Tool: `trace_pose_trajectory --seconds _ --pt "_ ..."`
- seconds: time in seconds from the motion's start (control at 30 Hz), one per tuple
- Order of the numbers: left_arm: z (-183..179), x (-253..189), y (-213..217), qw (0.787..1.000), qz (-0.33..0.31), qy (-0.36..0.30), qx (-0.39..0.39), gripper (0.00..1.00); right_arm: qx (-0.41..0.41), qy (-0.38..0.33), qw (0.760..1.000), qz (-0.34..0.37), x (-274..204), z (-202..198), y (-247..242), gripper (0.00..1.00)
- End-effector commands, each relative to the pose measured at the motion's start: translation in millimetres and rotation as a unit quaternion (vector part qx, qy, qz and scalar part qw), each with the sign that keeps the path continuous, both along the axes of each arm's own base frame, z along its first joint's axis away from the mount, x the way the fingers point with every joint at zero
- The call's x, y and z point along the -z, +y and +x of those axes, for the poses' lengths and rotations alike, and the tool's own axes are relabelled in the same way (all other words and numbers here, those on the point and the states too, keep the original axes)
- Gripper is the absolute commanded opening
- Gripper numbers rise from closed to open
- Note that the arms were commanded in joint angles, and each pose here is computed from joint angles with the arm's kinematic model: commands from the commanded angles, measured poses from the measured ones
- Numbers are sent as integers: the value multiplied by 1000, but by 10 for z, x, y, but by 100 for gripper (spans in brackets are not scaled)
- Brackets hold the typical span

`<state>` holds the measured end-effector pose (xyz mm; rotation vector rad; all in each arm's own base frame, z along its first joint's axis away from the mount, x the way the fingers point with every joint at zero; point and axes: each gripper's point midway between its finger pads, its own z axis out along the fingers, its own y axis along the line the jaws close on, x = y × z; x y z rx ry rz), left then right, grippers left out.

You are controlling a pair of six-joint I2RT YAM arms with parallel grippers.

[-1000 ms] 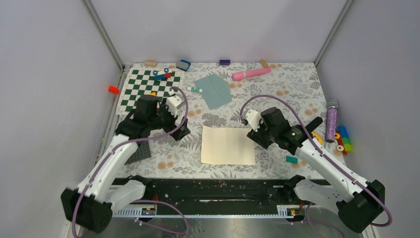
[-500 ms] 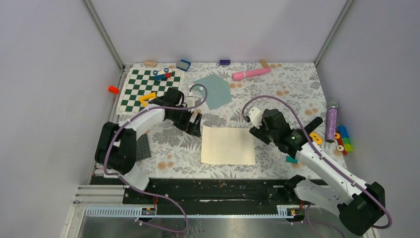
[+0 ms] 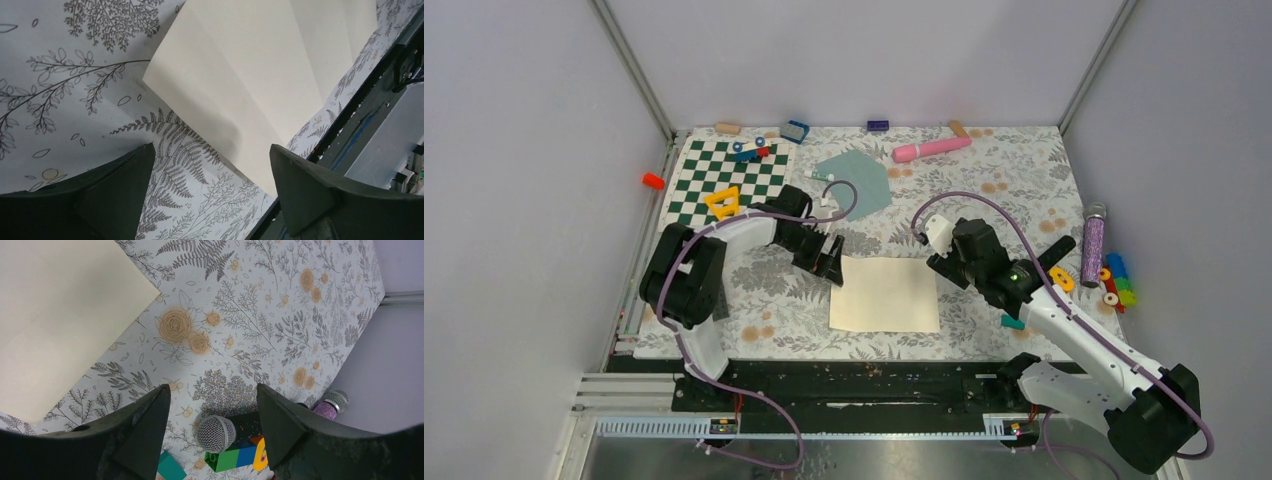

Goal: Place the letter into the envelope and seal it
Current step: Pick up the letter from the center of the board.

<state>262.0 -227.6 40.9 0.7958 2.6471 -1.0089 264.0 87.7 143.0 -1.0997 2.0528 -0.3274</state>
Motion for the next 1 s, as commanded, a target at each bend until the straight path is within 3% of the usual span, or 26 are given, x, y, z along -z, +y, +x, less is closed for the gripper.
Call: trace_pose_trajectory --seconds 0.0,0.33,0.43,0.6,0.63,0.97 --pt "113 -39 -151 1000 -28 -5 8 86 7 -14 1000 -3 -34 56 -23 71" --pt "131 18 -246 999 -35 14 12 61 4 -16 1000 -2 -48 59 -14 71" --pt "127 29 -267 999 -36 17 14 43 5 -16 1000 -1 -53 58 -14 71" --pt "128 16 -275 999 -35 16 15 3 4 -18 1000 0 -69 59 -13 71" --pt "125 11 -270 999 -34 16 15 0 5 -18 1000 1 -72 60 -9 71" --pt "159 -685 -270 994 -67 -77 40 0 -6 0 999 49 -152 6 145 72"
